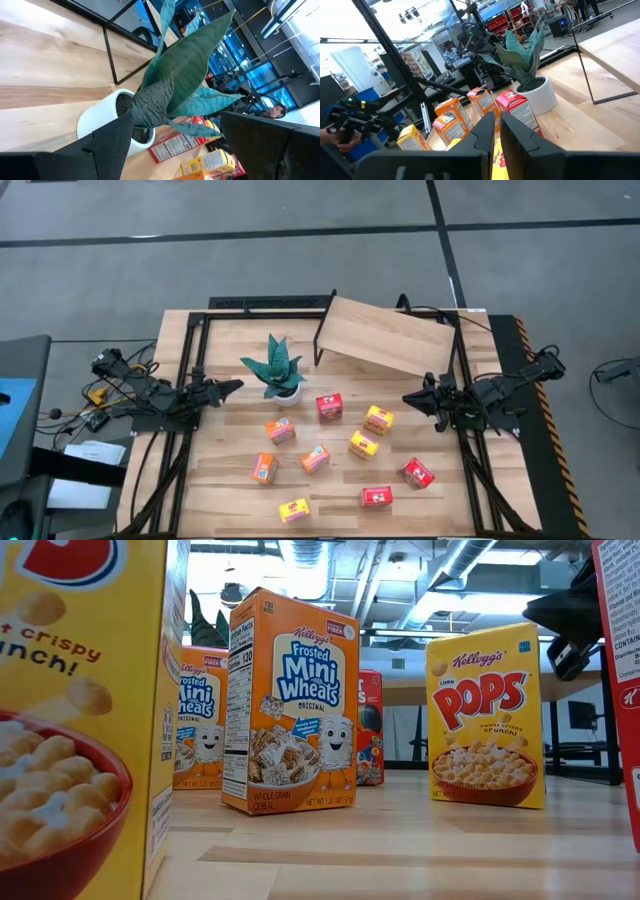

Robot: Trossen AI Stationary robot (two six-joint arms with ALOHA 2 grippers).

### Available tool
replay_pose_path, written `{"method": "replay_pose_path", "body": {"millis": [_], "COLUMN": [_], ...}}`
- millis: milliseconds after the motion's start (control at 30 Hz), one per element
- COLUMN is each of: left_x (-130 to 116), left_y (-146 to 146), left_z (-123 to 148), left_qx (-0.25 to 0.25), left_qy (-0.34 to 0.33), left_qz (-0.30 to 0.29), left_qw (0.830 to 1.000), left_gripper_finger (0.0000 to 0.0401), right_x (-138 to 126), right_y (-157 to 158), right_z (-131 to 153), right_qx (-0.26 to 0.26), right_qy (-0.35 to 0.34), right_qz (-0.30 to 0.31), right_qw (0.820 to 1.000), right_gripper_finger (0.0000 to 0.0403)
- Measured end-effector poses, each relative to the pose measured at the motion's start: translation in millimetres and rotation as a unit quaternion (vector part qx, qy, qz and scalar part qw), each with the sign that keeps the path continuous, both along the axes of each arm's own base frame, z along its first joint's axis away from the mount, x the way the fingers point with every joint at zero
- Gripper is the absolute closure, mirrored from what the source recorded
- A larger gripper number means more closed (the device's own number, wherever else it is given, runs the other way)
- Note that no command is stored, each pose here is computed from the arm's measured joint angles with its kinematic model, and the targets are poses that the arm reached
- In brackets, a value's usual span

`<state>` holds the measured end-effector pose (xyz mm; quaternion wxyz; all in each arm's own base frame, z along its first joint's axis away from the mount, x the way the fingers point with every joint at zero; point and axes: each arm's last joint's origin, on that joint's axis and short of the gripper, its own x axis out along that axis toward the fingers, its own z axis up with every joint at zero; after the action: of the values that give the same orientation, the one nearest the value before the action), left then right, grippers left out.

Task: Stack cereal on shelf
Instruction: Put the top yellow cereal box on the shelf

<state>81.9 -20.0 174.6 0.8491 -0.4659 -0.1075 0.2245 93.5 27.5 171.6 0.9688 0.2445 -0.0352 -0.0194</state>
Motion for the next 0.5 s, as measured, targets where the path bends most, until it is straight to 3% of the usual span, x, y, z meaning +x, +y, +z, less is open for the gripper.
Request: {"method": "replay_pose_path", "body": {"millis": [367,500], "left_x": [-0.5,-0.7], "left_y": [0.9,1.1], "left_z": [-0.4,-0.2], "left_qx": [0.016,0.000], "left_qy": [0.010,0.000], "left_qz": [0.017,0.022], "left_qw": [1.000,1.000], "left_gripper_finger": [0.0108,0.0108], "right_x": [-0.1,-0.4], "right_y": [-1.4,-1.7], "right_z": [0.0,2.2], "right_qx": [0.002,0.007], "right_qy": [0.001,-0.006], "right_qz": [-0.025,-0.027], "right_qw": [1.000,1.000], "right_gripper_finger": [0.0346,0.0346]}}
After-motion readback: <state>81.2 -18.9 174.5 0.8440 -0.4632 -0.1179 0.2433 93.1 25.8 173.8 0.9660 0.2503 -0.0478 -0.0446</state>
